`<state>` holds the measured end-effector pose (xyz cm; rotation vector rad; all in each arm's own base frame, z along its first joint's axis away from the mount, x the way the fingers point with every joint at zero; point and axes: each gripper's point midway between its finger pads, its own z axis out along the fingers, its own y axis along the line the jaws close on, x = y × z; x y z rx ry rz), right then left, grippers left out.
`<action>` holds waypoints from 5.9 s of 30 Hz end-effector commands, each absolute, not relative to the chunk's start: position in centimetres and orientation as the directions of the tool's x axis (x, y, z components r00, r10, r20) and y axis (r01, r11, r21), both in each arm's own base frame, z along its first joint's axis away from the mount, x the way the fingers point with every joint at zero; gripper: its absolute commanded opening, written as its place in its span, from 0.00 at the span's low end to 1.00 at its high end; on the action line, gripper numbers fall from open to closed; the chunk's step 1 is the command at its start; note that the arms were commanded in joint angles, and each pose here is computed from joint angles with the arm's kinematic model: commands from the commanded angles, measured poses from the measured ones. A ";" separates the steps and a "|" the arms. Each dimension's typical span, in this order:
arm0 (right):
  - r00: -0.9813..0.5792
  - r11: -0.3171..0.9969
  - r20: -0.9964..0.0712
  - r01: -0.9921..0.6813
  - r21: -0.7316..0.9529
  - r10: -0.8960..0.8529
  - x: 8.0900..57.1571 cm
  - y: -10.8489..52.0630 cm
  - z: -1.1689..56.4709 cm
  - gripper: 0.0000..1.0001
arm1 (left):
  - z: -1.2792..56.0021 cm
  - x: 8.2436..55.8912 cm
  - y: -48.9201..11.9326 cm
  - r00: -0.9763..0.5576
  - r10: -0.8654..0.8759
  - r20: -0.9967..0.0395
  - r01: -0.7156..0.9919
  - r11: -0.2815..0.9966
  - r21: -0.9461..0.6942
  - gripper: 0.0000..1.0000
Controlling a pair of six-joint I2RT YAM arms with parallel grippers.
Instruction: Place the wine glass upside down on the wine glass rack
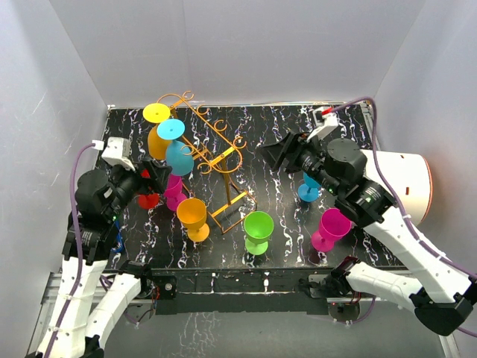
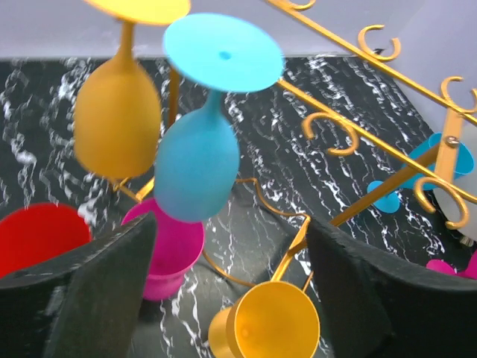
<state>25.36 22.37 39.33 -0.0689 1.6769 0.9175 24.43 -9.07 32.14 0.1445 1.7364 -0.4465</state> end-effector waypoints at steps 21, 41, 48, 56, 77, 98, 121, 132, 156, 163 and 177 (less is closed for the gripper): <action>-0.294 0.689 -0.845 -0.490 0.534 0.447 25.6 21.9 40.7 0.65 | 20.7 26.2 -3.4 -0.552 -0.470 -0.689 -0.381 0.877 -0.293 0.50; -0.237 0.730 -0.865 -0.465 0.500 0.442 25.8 20.6 40.6 0.65 | 15.9 27.2 -2.3 -0.695 -0.375 -0.614 -0.409 0.908 -0.091 0.32; -0.235 0.728 -0.864 -0.467 0.501 0.445 25.7 20.5 40.7 0.65 | 15.9 26.4 -1.9 -0.728 -0.332 -0.599 -0.384 0.922 -0.045 0.10; -0.231 0.723 -0.861 -0.470 0.507 0.453 25.5 20.4 40.9 0.65 | 15.9 25.1 -1.5 -0.771 -0.299 -0.563 -0.364 0.931 0.003 0.00; -0.279 0.601 -0.813 -0.560 0.570 0.511 24.9 23.0 43.9 0.65 | 29.4 18.5 -0.4 -0.531 -0.407 -0.743 -0.374 0.900 -0.225 0.00; -0.302 0.415 -0.740 -0.673 0.612 0.602 22.3 24.0 47.4 0.76 | 50.1 12.8 2.3 0.112 -0.473 -0.874 -0.148 0.862 -0.485 0.00; -0.601 -0.153 -0.169 -0.447 0.881 0.781 24.8 26.7 52.6 0.61 | 57.7 23.9 -15.3 0.033 -0.566 -0.824 0.739 0.568 -0.361 0.00; -0.567 -0.269 0.059 -0.295 0.917 0.822 28.7 26.9 53.1 0.61 | 55.9 29.2 -17.7 -0.058 -0.578 -0.814 0.778 0.485 -0.400 0.00; -0.571 -0.382 0.145 -0.320 0.867 0.808 32.7 29.6 56.1 0.53 | 53.4 30.5 -18.6 -0.098 -0.586 -0.804 0.774 0.464 -0.432 0.00; -0.577 -0.386 0.148 -0.315 0.867 0.803 32.5 29.7 55.9 0.32 | 53.1 29.3 -19.2 -0.139 -0.597 -0.790 0.790 0.414 -0.453 0.00; -0.521 -0.357 0.135 -0.355 0.864 0.843 31.9 28.6 55.9 0.00 | 51.9 26.5 -20.3 -0.233 -0.582 -0.779 0.797 0.346 -0.496 0.00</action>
